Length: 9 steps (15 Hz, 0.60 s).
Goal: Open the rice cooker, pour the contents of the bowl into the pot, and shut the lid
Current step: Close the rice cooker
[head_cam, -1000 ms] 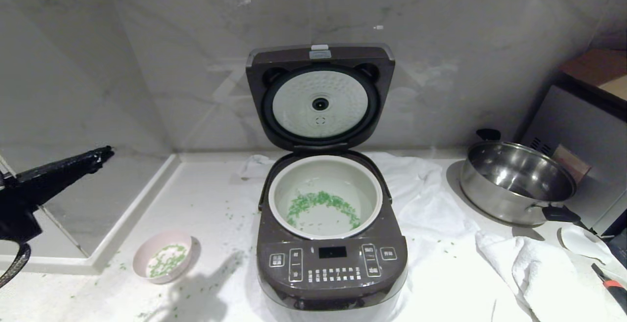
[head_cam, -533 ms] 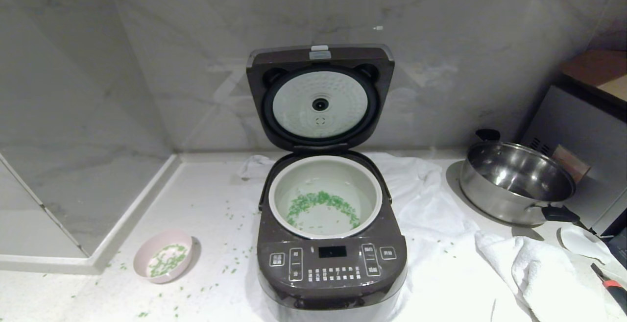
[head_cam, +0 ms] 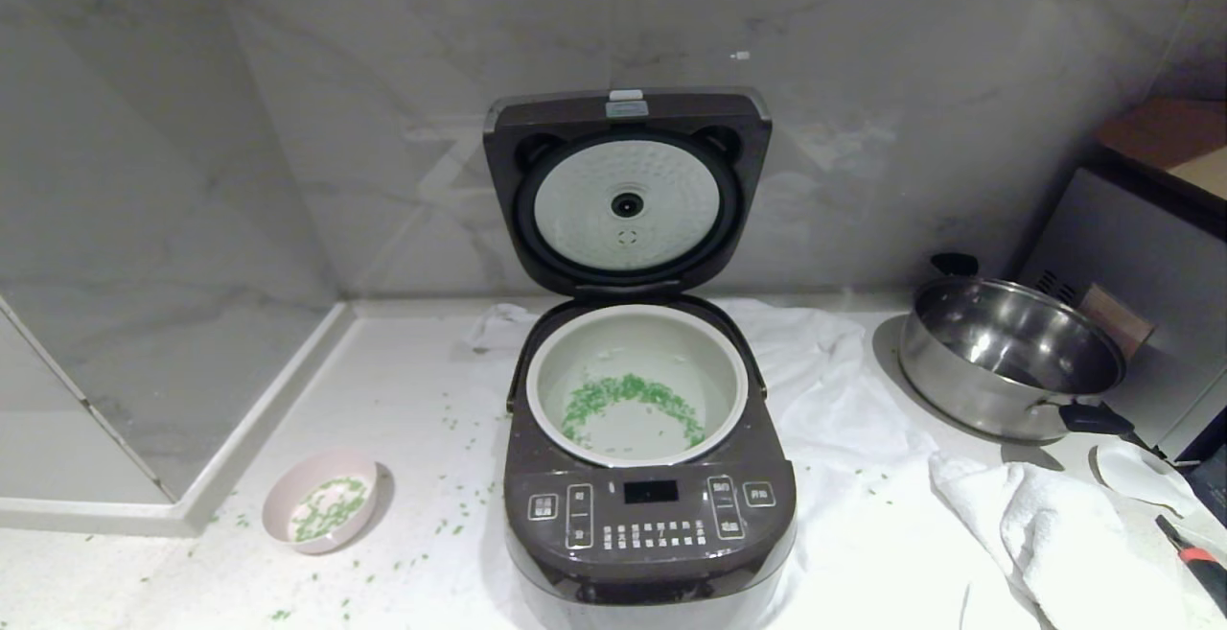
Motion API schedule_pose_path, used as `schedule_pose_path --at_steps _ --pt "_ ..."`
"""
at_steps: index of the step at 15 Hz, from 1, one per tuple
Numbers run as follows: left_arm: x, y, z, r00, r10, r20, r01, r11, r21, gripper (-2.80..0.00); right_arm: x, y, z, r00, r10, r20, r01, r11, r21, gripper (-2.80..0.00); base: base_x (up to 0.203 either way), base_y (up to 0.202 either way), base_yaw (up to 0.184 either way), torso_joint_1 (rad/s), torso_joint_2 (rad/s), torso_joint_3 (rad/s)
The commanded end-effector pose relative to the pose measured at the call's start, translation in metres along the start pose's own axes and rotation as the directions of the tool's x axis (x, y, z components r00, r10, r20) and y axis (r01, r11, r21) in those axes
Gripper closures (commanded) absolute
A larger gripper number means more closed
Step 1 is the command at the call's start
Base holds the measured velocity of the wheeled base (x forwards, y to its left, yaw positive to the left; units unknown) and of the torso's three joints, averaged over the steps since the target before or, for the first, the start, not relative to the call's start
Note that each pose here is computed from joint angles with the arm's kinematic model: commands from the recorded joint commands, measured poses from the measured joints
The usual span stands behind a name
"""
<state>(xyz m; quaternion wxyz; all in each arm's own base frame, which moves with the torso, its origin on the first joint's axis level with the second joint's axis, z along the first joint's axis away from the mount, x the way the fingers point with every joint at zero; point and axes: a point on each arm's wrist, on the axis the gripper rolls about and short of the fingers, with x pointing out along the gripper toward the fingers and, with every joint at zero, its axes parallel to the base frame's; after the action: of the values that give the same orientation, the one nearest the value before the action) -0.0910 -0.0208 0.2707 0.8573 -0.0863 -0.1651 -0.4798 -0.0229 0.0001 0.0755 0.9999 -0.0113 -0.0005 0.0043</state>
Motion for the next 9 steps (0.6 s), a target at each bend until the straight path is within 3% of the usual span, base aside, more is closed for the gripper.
schedule_pose_path --at_steps 1,2,4,6,8,9 --pt "-0.014 -0.002 -0.022 0.990 0.134 0.050 -0.137 0.989 0.058 0.00 0.000 0.000 0.000 1.000 0.001 0.001 -0.001 1.000 0.000 0.00 0.000 0.000 0.000 0.000 0.00 0.000" --pt "-0.015 0.007 -0.034 0.965 0.257 0.058 -0.262 0.959 0.109 0.00 0.000 0.000 0.000 1.000 0.001 0.000 -0.001 1.000 0.000 0.00 0.000 0.000 0.000 0.000 0.00 0.000" --pt "-0.022 0.028 -0.073 0.872 0.489 -0.013 -0.473 0.849 0.237 0.00 0.000 0.000 0.000 1.000 0.001 0.000 -0.001 1.000 0.000 0.00 0.000 0.000 0.000 0.000 0.00 0.000" --pt "-0.035 0.039 -0.114 0.778 0.623 -0.084 -0.574 0.758 0.309 0.00 0.000 0.000 0.000 1.000 0.001 0.001 -0.001 1.000 0.000 0.00 0.000 0.000 0.000 0.000 0.00 0.000" --pt "-0.042 0.049 -0.137 0.646 0.755 -0.116 -0.693 0.643 0.325 0.00 0.000 0.000 0.000 1.000 0.001 0.001 -0.001 1.000 0.000 0.00 0.000 0.000 0.000 0.000 0.00 0.000" --pt "-0.045 0.054 -0.149 0.594 0.792 -0.143 -0.725 0.603 0.332 0.00 0.000 0.000 0.000 1.000 0.001 0.001 -0.001 1.000 0.000 0.00 0.000 0.000 0.000 0.000 0.00 0.000"
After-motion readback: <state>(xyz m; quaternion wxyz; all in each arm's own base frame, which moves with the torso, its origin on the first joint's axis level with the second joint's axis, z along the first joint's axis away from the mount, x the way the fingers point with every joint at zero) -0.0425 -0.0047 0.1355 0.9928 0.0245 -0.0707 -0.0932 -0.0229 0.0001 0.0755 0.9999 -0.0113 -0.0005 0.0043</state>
